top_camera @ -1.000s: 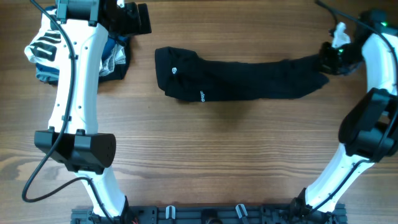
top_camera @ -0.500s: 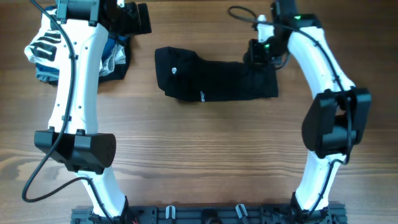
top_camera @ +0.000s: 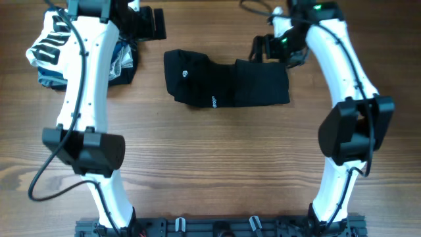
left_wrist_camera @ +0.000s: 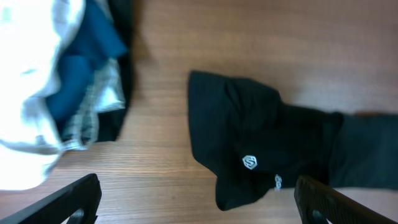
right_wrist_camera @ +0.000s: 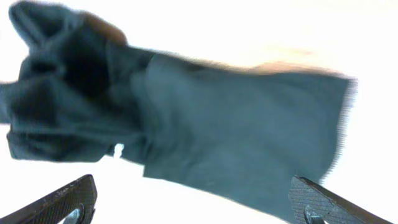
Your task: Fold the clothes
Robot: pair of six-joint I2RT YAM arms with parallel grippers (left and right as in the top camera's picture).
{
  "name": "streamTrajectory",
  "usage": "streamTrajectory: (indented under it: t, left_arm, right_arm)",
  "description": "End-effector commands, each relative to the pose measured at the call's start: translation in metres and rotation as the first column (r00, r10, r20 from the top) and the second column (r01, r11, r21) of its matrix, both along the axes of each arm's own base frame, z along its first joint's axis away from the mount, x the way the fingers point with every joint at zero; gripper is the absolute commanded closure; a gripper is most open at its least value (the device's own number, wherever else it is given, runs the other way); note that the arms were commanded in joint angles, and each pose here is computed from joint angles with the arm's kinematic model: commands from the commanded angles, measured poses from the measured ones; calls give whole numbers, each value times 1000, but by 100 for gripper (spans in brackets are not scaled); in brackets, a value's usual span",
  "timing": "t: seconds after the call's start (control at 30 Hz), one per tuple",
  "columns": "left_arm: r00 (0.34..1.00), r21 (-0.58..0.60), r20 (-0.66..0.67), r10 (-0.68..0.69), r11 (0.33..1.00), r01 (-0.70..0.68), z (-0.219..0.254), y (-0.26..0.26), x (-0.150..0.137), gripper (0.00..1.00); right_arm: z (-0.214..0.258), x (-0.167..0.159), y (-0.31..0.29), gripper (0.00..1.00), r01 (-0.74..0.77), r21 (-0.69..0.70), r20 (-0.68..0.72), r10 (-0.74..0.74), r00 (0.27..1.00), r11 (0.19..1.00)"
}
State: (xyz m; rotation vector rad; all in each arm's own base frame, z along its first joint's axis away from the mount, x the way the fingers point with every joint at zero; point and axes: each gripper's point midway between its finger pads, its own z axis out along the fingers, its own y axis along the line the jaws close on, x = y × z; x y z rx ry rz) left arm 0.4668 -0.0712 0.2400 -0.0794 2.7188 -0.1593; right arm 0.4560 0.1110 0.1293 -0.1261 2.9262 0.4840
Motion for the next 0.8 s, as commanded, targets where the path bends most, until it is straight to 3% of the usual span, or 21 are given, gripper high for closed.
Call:
streamTrajectory:
  t: [0.0,0.13,0.3,0.77]
  left_arm:
    - [972,-76,-142,-185,982,176,-65,-20,6,0]
    - [917,-194,-224,-330,937,289,-121,-30,7,0]
    - [869,-340,-261,-420,883,325,-172,-36,8,0]
    - [840,-385,-364,-402,886,258,-267,-37,-18,0]
  right_arm:
    - [13,5,-37,0,45,-49,30,-44,999,998]
    - [12,4,-44,1,44,-57,25,-42,999,997]
    - [12,7,-47,0,49,-74,38,-46,998,996]
    - [12,10,-48,0,51,-80,52,-47,998,996]
